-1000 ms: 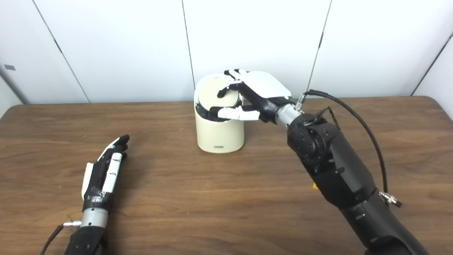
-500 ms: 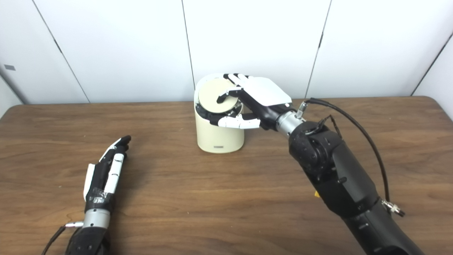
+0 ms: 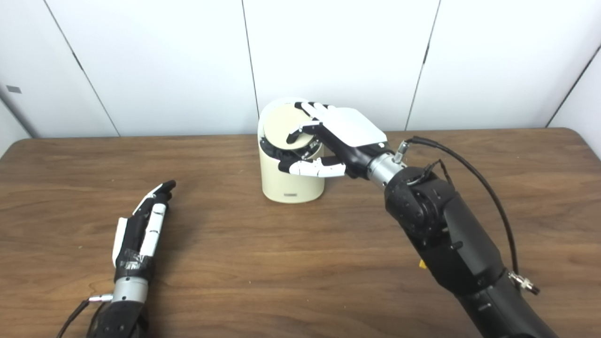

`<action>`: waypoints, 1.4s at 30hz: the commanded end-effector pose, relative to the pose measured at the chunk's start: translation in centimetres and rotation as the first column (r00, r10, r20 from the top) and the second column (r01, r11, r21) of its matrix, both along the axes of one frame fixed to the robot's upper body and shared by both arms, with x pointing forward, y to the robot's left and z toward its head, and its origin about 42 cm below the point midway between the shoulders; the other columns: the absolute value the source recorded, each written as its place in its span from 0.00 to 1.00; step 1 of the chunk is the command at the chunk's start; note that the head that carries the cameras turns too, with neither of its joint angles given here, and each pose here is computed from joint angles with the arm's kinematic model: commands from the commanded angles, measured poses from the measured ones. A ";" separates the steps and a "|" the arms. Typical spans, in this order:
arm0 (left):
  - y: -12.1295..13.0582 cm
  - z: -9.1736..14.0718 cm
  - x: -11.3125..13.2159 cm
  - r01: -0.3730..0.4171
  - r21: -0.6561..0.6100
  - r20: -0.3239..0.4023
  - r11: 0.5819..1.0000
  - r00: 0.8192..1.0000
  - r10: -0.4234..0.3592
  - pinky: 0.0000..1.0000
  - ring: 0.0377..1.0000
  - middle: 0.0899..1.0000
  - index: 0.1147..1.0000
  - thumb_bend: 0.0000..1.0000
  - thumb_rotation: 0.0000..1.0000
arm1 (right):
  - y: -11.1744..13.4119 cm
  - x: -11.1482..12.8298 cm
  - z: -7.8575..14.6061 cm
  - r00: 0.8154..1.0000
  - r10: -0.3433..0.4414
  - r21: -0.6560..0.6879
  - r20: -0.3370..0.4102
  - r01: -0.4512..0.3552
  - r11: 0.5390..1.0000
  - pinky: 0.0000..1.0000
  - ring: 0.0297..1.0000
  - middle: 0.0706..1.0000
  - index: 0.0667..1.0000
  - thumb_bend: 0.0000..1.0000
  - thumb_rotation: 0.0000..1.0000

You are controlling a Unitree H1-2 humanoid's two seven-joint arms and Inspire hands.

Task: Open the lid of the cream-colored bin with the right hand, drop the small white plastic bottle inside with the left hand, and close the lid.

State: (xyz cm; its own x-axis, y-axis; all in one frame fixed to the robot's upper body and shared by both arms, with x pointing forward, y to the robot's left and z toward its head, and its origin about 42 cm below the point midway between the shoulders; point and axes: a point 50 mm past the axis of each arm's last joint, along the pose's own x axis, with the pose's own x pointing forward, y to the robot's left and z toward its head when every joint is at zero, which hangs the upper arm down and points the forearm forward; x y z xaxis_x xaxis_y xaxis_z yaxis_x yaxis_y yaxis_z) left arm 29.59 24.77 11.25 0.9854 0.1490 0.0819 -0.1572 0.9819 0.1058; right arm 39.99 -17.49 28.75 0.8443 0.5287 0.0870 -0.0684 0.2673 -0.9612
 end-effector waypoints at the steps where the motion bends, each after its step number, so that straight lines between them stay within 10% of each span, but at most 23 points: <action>1: -0.2 -1.0 -0.8 -0.003 0.000 -0.050 1.000 0.999 0.003 0.94 0.92 0.90 0.82 0.47 0.84 | 0.3 0.1 0.8 0.999 0.017 -0.018 0.030 -0.016 1.000 1.00 1.00 1.00 0.68 0.51 0.94; 15: -0.3 -0.7 -0.8 0.002 -0.017 -0.030 1.000 1.000 -0.003 0.93 0.92 0.90 0.82 0.43 0.84 | 0.6 0.0 -0.4 1.000 0.019 -0.111 0.022 -0.017 0.994 1.00 1.00 1.00 0.68 0.54 1.00; 32: -0.1 -0.5 -1.0 0.000 0.026 -0.059 1.000 0.998 0.002 0.99 0.92 0.90 0.83 0.41 0.80 | -1.4 -2.4 3.4 0.991 -0.070 0.114 0.117 0.057 0.992 1.00 1.00 1.00 0.89 0.53 1.00; 42: 0.2 0.0 -1.0 0.001 0.007 -0.050 1.000 0.999 -0.001 0.96 0.92 0.89 0.83 0.40 0.74 | -6.0 -6.5 0.1 0.983 -0.179 0.333 0.034 0.158 0.929 0.97 1.00 1.00 0.91 0.50 0.95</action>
State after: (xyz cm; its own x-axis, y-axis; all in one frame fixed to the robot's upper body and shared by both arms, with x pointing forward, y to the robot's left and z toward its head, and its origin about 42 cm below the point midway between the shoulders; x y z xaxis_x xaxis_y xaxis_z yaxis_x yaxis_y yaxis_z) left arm 28.97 24.68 11.55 0.9871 0.1439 0.0706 -0.1520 0.9803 0.1262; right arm 33.88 -23.18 27.22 0.9210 0.3361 0.1967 -0.0066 0.5186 -0.8550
